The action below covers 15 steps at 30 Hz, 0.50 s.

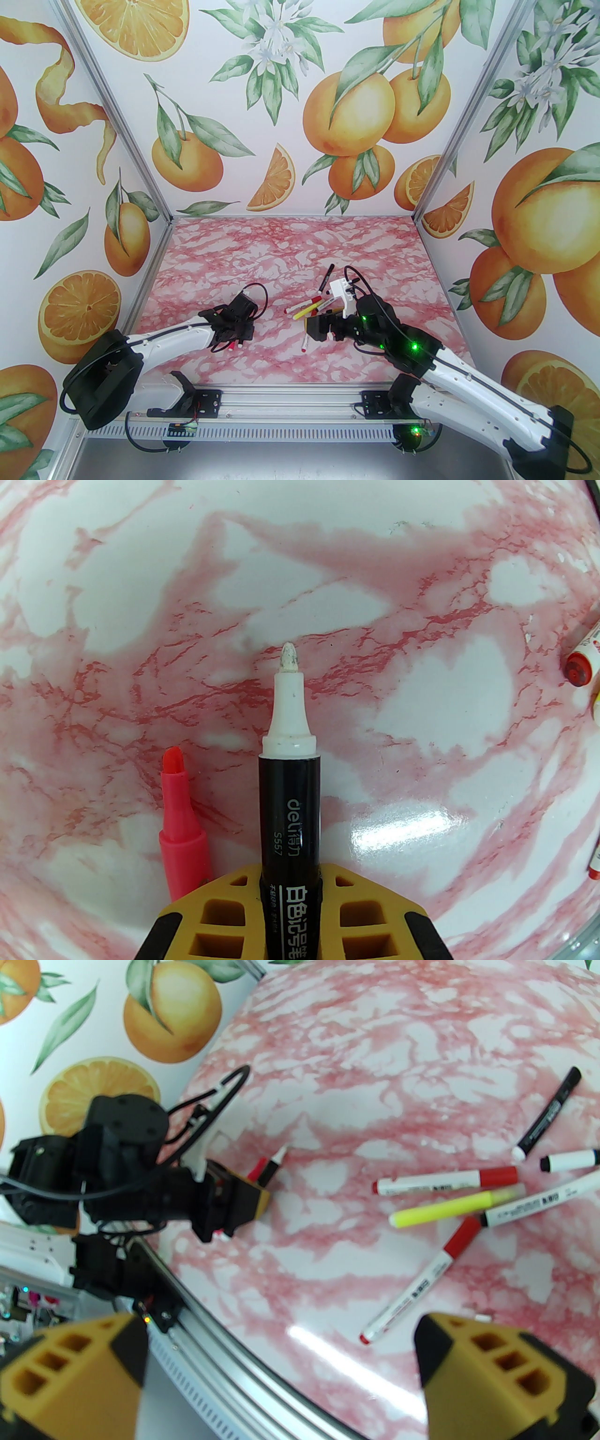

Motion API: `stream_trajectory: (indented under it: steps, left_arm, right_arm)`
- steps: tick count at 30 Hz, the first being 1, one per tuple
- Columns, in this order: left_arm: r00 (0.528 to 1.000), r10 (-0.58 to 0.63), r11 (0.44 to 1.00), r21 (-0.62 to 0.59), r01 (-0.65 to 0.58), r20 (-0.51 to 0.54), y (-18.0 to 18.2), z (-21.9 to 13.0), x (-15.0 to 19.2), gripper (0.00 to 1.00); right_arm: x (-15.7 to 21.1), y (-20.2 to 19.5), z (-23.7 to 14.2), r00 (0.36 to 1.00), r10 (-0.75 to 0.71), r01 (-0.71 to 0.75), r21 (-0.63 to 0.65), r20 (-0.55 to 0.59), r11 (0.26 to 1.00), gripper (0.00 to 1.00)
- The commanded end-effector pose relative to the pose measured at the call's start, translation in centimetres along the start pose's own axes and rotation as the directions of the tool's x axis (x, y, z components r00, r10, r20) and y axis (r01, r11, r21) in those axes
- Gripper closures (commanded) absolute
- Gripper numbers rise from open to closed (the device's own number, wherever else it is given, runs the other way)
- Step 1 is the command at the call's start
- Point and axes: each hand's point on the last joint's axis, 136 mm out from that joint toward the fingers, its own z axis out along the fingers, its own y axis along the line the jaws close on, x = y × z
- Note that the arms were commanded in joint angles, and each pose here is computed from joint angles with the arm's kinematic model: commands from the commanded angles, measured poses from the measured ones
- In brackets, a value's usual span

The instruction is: Open the pen caps

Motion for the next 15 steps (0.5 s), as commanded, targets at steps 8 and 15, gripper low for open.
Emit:
stream_trajectory:
  steps: [8, 15]
  left_arm:
    - [1.0, 0.028, 1.0, 0.002, -0.028, 0.014, -0.26, -0.1, -0.28, 0.75]
    - [0.999, 0.029, 1.0, 0.01, -0.029, 0.02, -0.55, -0.45, -0.68, 0.74]
  right_arm:
    - [-0.21, 0.31, 0.26, 1.0, -0.003, 0.003, -0.016, 0.004, 1.0, 0.0]
    - [-0.31, 0.38, 0.34, 1.0, -0.008, 0.008, -0.014, 0.002, 1.0, 0.0]
